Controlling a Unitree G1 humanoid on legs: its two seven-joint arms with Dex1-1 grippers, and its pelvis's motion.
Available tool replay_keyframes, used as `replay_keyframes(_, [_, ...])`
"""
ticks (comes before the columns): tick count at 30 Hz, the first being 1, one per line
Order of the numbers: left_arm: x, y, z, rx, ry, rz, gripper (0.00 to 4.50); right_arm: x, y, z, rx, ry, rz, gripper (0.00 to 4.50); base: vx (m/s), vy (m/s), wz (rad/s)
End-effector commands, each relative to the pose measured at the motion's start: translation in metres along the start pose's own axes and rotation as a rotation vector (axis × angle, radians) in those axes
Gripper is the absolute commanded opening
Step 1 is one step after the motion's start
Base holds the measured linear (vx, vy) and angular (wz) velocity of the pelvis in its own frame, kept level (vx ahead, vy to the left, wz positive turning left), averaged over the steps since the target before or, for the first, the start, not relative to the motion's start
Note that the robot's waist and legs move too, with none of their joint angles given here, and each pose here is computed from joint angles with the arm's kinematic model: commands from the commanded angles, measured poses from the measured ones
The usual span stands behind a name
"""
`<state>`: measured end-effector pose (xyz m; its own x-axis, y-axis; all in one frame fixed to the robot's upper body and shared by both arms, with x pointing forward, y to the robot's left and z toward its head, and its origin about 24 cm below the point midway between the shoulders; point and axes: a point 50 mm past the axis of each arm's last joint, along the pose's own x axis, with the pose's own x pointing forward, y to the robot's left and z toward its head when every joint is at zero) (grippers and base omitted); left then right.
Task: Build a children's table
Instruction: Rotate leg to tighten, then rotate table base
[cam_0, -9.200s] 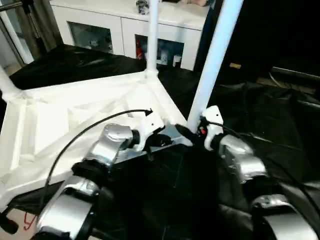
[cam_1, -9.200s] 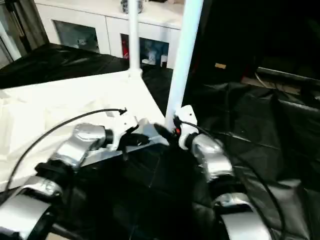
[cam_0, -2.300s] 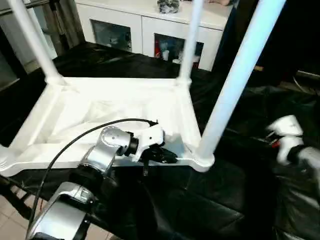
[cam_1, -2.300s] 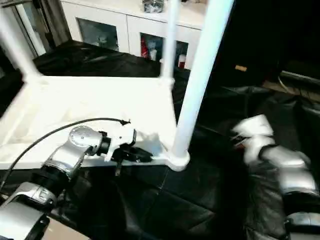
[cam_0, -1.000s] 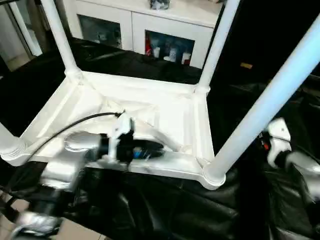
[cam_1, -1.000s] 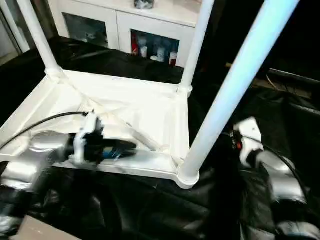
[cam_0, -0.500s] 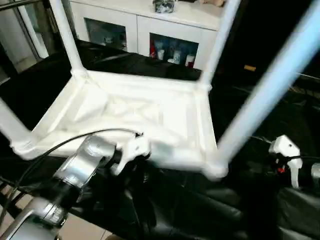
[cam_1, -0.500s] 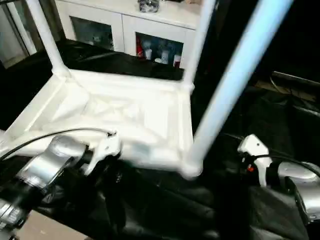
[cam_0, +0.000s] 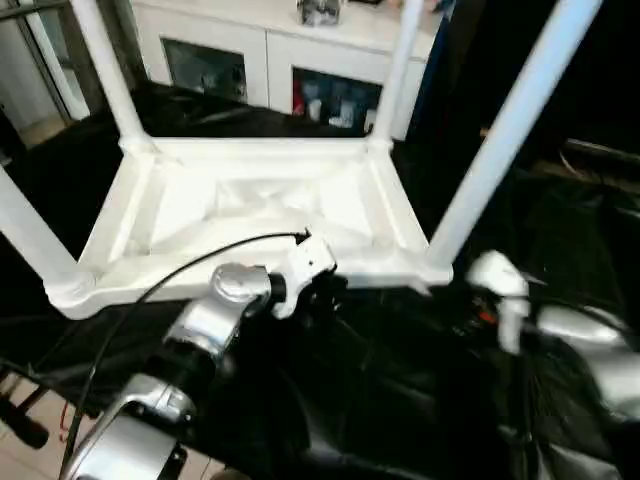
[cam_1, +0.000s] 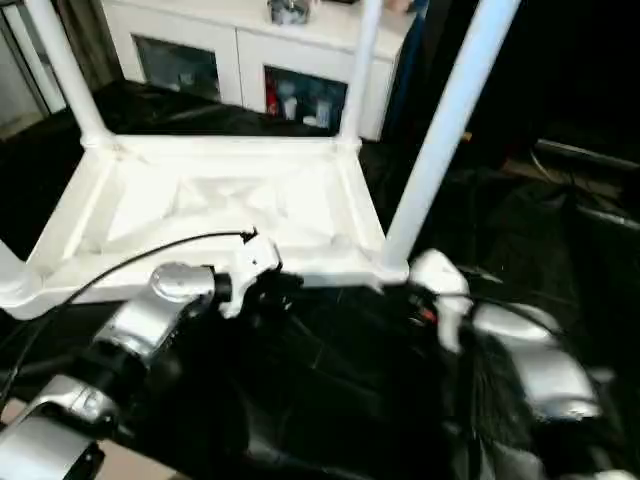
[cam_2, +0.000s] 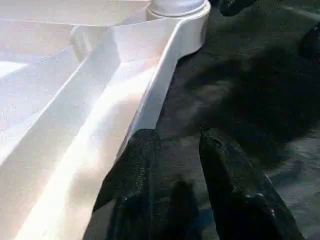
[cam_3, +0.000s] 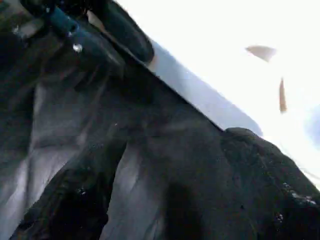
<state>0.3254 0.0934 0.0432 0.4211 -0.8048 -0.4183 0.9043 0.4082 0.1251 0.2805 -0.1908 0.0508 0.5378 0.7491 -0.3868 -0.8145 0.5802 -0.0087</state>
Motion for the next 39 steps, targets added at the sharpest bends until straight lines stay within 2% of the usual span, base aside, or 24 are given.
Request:
replay_keyframes(1, [-0.013, 0.01, 0.003, -0.004, -0.054, 0.082, 1.66, 0.008, -0.001, 0.002, -0.015, -0.002, -0.027, 3.52, 0.0, 0.0, 0.0])
replay_keyframes(2, [-0.022, 0.01, 0.005, -0.031, -0.122, 0.09, 1.66, 0.017, 0.001, 0.005, -0.008, -0.022, -0.035, 3.52, 0.0, 0.0, 0.0])
replay_keyframes(4, [-0.028, 0.01, 0.006, -0.055, -0.161, 0.091, 1.66, 0.022, 0.002, 0.006, -0.009, -0.034, -0.036, 3.52, 0.0, 0.0, 0.0])
replay_keyframes(6, [-0.042, 0.009, 0.004, -0.129, -0.212, 0.092, 1.93, 0.028, 0.001, 0.008, 0.001, -0.052, -0.06, 3.52, 0.0, 0.0, 0.0])
replay_keyframes(9, [-0.068, -0.006, -0.008, -0.176, -0.24, 0.002, 2.02, 0.04, -0.006, 0.012, 0.017, -0.082, -0.137, 3.52, 0.0, 0.0, 0.0])
replay_keyframes(12, [-0.083, -0.017, -0.017, -0.208, -0.251, -0.049, 2.33, 0.048, -0.015, 0.015, 0.048, -0.106, -0.227, 3.52, 0.0, 0.0, 0.0])
replay_keyframes(14, [-0.098, -0.025, -0.027, -0.254, -0.235, -0.062, 2.37, 0.053, -0.023, 0.019, 0.084, -0.129, -0.304, 3.52, 0.0, 0.0, 0.0])
replay_keyframes(17, [-0.116, -0.03, -0.039, -0.296, -0.201, -0.044, 2.7, 0.055, -0.032, 0.021, 0.132, -0.153, -0.408, 3.52, 0.0, 0.0, 0.0])
replay_keyframes(19, [-0.121, -0.031, -0.042, -0.308, -0.197, -0.033, 2.8, 0.055, -0.033, 0.022, 0.147, -0.161, -0.432, 3.52, 0.0, 0.0, 0.0])
replay_keyframes(20, [-0.133, -0.033, -0.049, -0.333, -0.185, -0.01, 2.86, 0.056, -0.038, 0.022, 0.187, -0.184, -0.487, 3.52, 0.0, 0.0, 0.0])
replay_keyframes(21, [-0.139, -0.034, -0.052, -0.341, -0.179, 0.003, 3.08, 0.056, -0.04, 0.022, 0.207, -0.196, -0.516, 3.52, 0.0, 0.0, 0.0])
replay_keyframes(23, [-0.152, -0.037, -0.058, -0.353, -0.168, 0.031, 3.23, 0.056, -0.044, 0.02, 0.255, -0.22, -0.569, 3.52, 0.0, 0.0, 0.0])
replay_keyframes(26, [-0.177, -0.034, -0.068, -0.332, -0.196, 0.172, 3.51, 0.055, -0.049, 0.014, 0.327, -0.22, -0.661, 3.52, 0.0, 0.0, 0.0])
replay_keyframes(32, [-0.215, -0.037, -0.074, -0.343, -0.159, 0.219, 3.94, 0.05, -0.059, 0.003, 0.383, -0.181, -0.794, 3.52, 0.0, 0.0, 0.0])
replay_keyframes(37, [-0.229, -0.046, -0.076, -0.363, -0.113, 0.185, 4.4, 0.049, -0.062, 0.002, 0.389, -0.179, -0.815, 3.52, 0.0, 0.0, 0.0])
replay_keyframes(39, [-0.241, -0.048, -0.075, -0.381, -0.096, 0.191, 4.4, 0.048, -0.063, 0.001, 0.389, -0.176, -0.823, 3.52, 0.0, 0.0, 0.0])
